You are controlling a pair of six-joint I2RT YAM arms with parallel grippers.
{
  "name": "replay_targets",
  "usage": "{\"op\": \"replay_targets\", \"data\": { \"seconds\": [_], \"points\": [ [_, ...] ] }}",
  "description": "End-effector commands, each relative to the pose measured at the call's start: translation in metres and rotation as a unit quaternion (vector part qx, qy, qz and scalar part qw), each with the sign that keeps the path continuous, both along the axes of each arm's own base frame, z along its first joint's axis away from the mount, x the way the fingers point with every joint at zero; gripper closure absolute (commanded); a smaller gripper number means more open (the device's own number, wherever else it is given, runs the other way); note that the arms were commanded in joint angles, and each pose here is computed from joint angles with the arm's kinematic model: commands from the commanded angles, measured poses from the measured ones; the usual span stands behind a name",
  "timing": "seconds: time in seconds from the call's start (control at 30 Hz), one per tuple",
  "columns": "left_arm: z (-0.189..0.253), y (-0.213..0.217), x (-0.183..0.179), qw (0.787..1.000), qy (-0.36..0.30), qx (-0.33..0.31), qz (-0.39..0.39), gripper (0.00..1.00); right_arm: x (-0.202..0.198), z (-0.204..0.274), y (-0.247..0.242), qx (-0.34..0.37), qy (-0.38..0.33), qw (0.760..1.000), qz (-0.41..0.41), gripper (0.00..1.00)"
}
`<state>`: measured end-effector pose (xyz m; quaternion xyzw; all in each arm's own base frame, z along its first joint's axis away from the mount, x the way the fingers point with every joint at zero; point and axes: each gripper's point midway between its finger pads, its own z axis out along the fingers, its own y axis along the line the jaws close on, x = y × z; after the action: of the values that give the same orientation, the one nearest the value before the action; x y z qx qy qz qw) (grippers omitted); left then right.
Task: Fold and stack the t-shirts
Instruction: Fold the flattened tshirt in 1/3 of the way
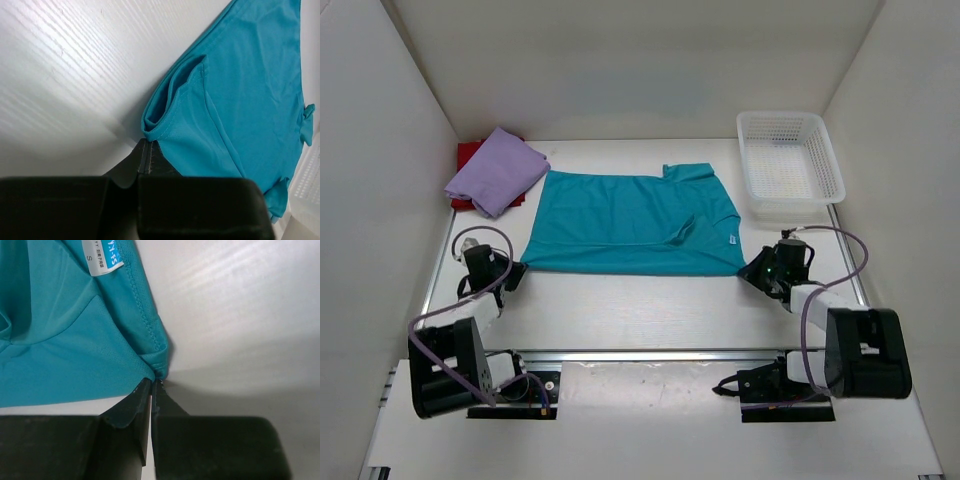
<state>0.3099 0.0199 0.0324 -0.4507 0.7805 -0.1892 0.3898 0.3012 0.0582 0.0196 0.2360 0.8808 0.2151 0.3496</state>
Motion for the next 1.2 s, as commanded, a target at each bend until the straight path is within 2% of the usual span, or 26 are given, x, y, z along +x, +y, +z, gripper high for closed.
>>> {"op": "replay_targets", "data": {
  "seconds": [0.0, 0.13, 0.2, 0.27, 0.33, 0.37, 0.43, 0.47, 0.5, 0.53, 0.57, 0.6, 0.63, 0.67, 0.7, 0.77, 0.83, 0.87, 0.9, 0.93, 1.0, 1.17],
  "points": [
    [-0.006, 0.003, -0.026, 0.999, 0.030, 0.025, -0.008, 1.00, -0.026, -0.004, -0.007, -0.008, 0.014, 1.000, -0.007, 1.00],
    [-0.025, 0.001, -0.067, 0.997, 0.074, 0.033, -0.017, 1.00, -0.056, 0.002, -0.015, -0.020, 0.016, 1.000, -0.014, 1.00],
    [-0.021, 0.003, -0.076, 0.996, 0.072, 0.057, -0.019, 1.00, -0.064, 0.007, -0.020, -0.019, 0.013, 0.999, -0.031, 1.00],
    [-0.024, -0.002, -0.088, 0.995, 0.078, 0.058, -0.031, 0.95, -0.072, 0.012, -0.024, -0.012, 0.010, 0.999, -0.044, 1.00],
    [-0.027, -0.006, -0.096, 0.994, 0.080, 0.058, -0.042, 0.81, -0.074, 0.022, -0.023, -0.015, -0.008, 0.998, -0.053, 0.97],
    [-0.029, -0.010, -0.098, 0.994, 0.082, 0.054, -0.049, 0.72, -0.076, 0.022, -0.020, -0.011, -0.006, 0.999, -0.053, 0.92],
    [-0.024, -0.018, -0.094, 0.995, 0.067, 0.042, -0.063, 0.54, -0.073, 0.029, -0.019, -0.013, -0.019, 0.999, -0.047, 0.71],
    [-0.018, -0.017, -0.089, 0.996, 0.057, 0.041, -0.060, 0.49, -0.075, 0.030, -0.022, -0.013, -0.014, 0.999, -0.049, 0.66],
    [-0.014, -0.015, -0.087, 0.996, 0.053, 0.045, -0.059, 0.38, -0.075, 0.030, -0.021, -0.013, -0.014, 0.999, -0.042, 0.63],
    [-0.007, -0.011, -0.083, 0.996, 0.048, 0.052, -0.055, 0.27, -0.072, 0.037, -0.018, -0.017, -0.027, 0.999, -0.031, 0.56],
    [0.004, -0.007, -0.076, 0.995, 0.039, 0.066, -0.059, 0.20, -0.068, 0.047, -0.016, -0.021, -0.038, 0.999, -0.024, 0.54],
    [0.015, -0.003, -0.071, 0.994, 0.033, 0.082, -0.060, 0.09, -0.066, 0.051, -0.014, -0.030, -0.047, 0.998, -0.013, 0.54],
    [0.022, -0.001, -0.067, 0.993, 0.026, 0.093, -0.063, 0.03, -0.062, 0.059, -0.014, -0.034, -0.059, 0.998, -0.009, 0.54],
    [0.033, -0.005, -0.058, 0.993, 0.008, 0.092, -0.077, 0.03, -0.056, 0.069, -0.006, -0.036, -0.072, 0.997, 0.017, 0.62],
    [0.039, -0.010, -0.053, 0.992, -0.007, 0.090, -0.094, 0.09, -0.053, 0.073, -0.001, -0.035, -0.075, 0.996, 0.031, 0.70],
    [0.050, -0.041, -0.039, 0.986, -0.044, 0.065, -0.150, 0.50, -0.044, 0.077, 0.027, -0.037, -0.077, 0.993, 0.081, 0.98],
    [0.056, -0.064, -0.031, 0.982, -0.058, 0.059, -0.172, 0.66, -0.035, 0.080, 0.051, -0.054, -0.086, 0.987, 0.126, 1.00],
    [0.059, -0.083, -0.028, 0.975, -0.067, 0.074, -0.197, 0.71, -0.028, 0.086, 0.067, -0.059, -0.097, 0.981, 0.155, 1.00],
    [0.061, -0.105, -0.029, 0.967, -0.074, 0.080, -0.232, 0.72, -0.022, 0.084, 0.081, -0.065, -0.097, 0.977, 0.179, 1.00],
    [0.060, -0.107, -0.027, 0.968, -0.072, 0.091, -0.223, 0.73, -0.017, 0.087, 0.086, -0.063, -0.101, 0.975, 0.187, 0.99],
    [0.058, -0.140, -0.030, 0.954, -0.079, 0.099, -0.272, 0.72, -0.003, 0.078, 0.100, -0.054, -0.086, 0.974, 0.205, 1.00],
    [0.043, -0.162, -0.027, 0.948, -0.072, 0.067, -0.304, 0.74, 0.017, 0.060, 0.120, -0.051, -0.063, 0.971, 0.225, 1.00]
  ]
}}
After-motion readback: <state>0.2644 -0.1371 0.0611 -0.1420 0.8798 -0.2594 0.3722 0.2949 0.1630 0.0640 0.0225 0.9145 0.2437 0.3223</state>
